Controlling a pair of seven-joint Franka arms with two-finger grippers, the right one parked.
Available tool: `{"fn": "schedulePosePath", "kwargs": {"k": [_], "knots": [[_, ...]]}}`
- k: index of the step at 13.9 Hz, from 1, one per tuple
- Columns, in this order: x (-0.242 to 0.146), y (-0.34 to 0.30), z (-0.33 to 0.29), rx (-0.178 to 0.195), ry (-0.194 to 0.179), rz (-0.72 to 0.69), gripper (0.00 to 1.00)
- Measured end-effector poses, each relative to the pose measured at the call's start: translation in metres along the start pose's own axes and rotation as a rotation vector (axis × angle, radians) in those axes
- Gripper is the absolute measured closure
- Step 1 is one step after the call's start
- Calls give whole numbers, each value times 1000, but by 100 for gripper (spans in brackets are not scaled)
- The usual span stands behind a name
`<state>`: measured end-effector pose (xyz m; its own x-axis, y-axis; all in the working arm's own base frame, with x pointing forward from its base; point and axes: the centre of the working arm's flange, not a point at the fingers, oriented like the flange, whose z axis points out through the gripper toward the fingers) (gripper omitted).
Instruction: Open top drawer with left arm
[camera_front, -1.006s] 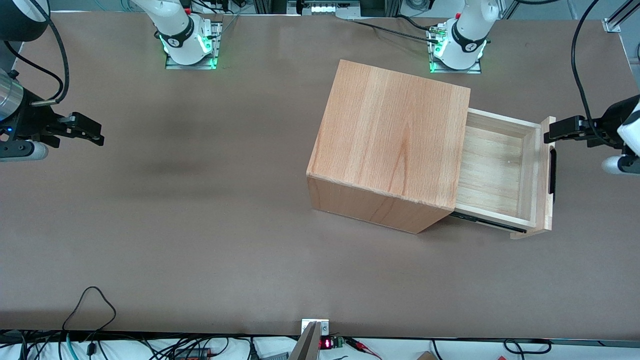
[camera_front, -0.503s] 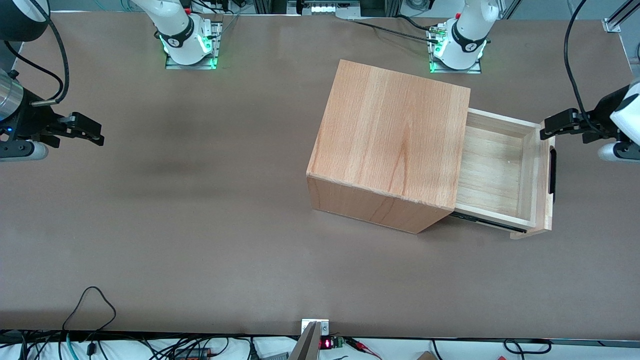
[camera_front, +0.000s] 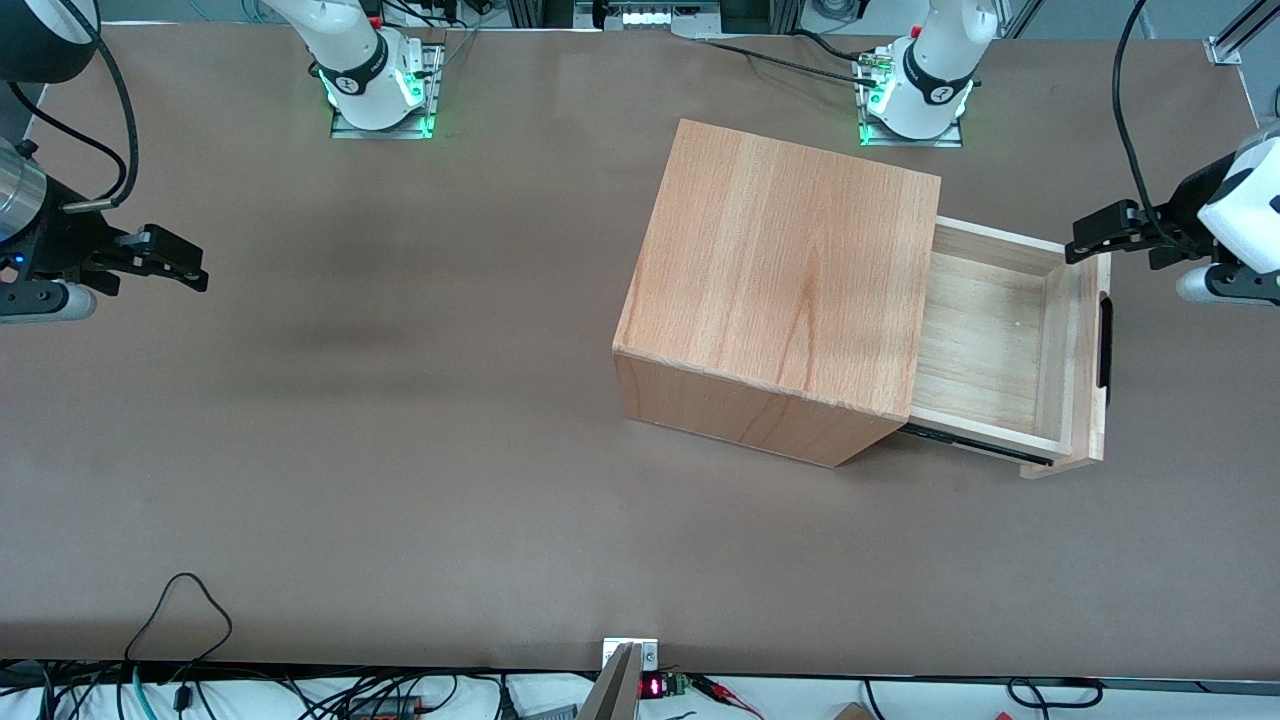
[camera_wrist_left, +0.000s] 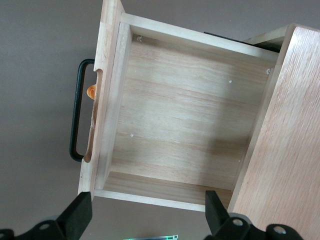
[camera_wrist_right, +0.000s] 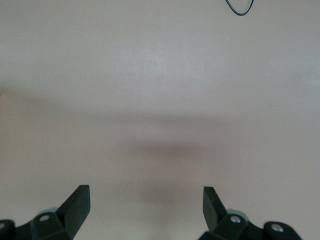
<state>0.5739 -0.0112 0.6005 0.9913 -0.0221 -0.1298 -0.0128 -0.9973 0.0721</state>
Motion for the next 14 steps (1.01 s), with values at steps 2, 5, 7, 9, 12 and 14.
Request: {"fn": "schedulePosePath", "kwargs": {"k": [2,5,7,9,12,14], "knots": [[0,-5,1,15,-2,-7,0],[-1,-9,6,17,-12,-15,0],[-3,-9,11,17,-1,-15,0],[-8,-7,18,18,17,-11,0],[-15,-4,20,18,20,-7,0],[-17,-4,20,19,20,-7,0]]}}
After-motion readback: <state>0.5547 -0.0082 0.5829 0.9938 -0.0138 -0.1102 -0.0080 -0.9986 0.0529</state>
